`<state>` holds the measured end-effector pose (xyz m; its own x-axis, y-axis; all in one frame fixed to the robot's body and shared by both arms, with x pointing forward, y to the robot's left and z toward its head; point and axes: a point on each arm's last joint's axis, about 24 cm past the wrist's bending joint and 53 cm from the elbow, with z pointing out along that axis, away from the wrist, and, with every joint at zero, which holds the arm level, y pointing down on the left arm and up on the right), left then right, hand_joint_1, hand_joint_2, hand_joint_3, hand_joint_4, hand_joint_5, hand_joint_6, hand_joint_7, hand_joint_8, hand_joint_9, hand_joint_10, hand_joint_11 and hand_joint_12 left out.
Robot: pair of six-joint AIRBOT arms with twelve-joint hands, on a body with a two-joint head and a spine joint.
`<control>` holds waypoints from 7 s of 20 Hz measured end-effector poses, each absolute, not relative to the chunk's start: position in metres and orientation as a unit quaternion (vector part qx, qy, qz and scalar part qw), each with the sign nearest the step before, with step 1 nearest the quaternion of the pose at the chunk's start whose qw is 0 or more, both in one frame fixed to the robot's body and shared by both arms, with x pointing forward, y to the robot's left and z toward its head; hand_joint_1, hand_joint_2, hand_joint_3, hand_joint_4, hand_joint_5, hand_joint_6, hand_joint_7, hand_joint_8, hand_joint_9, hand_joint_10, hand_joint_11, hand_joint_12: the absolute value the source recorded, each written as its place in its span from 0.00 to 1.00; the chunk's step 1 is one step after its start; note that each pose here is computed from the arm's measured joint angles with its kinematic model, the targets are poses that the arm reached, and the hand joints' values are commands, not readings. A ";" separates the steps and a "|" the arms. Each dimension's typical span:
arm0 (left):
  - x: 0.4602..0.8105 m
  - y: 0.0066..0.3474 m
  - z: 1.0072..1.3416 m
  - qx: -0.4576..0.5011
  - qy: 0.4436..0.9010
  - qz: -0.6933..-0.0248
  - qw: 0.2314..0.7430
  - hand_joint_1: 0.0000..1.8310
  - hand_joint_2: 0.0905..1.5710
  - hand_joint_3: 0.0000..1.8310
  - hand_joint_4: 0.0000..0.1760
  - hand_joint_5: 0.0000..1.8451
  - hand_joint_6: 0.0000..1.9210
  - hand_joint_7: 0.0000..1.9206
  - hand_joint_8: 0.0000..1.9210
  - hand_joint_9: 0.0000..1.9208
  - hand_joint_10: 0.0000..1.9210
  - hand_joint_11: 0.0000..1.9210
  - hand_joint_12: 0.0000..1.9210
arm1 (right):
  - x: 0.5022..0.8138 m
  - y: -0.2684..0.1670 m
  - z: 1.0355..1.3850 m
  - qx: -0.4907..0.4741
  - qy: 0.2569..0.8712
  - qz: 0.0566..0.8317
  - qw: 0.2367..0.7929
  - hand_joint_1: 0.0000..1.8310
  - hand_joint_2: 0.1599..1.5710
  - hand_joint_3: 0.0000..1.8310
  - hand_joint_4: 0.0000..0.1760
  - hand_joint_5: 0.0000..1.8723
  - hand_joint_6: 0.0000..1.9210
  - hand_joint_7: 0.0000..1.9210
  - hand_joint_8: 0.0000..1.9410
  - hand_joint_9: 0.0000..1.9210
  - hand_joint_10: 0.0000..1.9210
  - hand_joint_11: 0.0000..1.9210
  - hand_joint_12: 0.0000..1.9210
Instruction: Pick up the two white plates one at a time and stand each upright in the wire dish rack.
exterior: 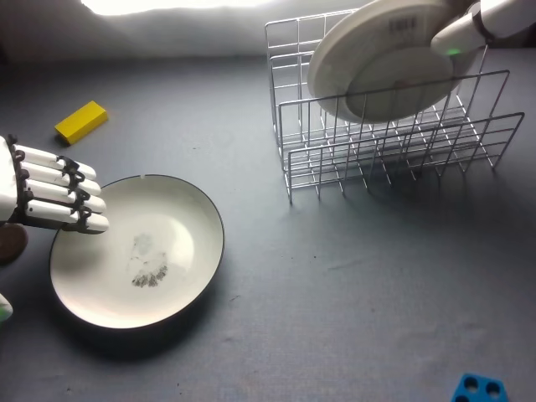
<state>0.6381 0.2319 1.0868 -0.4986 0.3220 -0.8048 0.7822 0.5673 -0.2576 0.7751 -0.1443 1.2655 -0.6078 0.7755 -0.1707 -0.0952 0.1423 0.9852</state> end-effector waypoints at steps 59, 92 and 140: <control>0.639 0.235 1.084 0.340 0.809 -0.311 0.363 0.00 0.63 0.00 0.00 0.02 0.00 0.03 0.00 0.02 0.00 0.00 0.00 | 0.768 -0.118 1.295 0.138 0.658 0.592 0.444 0.67 0.65 0.00 0.00 0.33 0.00 0.37 0.00 0.37 0.00 0.11 0.66; 0.613 0.254 1.036 0.285 0.854 -0.317 0.297 0.00 0.64 0.00 0.00 0.03 0.00 0.03 0.00 0.02 0.00 0.00 0.00 | 0.617 0.086 1.219 -0.234 0.666 0.479 0.522 0.50 0.50 0.00 0.00 0.00 0.00 0.00 0.00 0.00 0.00 0.00 0.06; 0.613 0.251 1.033 0.221 0.868 -0.348 0.276 0.00 0.64 0.00 0.00 0.04 0.01 0.05 0.01 0.03 0.01 0.00 0.00 | 0.620 0.178 1.185 -0.253 0.664 0.494 0.501 0.76 0.64 0.00 0.00 0.55 0.48 0.56 0.35 0.54 0.53 0.47 0.62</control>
<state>0.6129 0.2511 1.0328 -0.7504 0.1908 -0.6329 0.5753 0.6599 -0.4832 0.6198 0.1778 1.1848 -0.3695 0.1594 -0.9155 -0.8310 0.3842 0.4023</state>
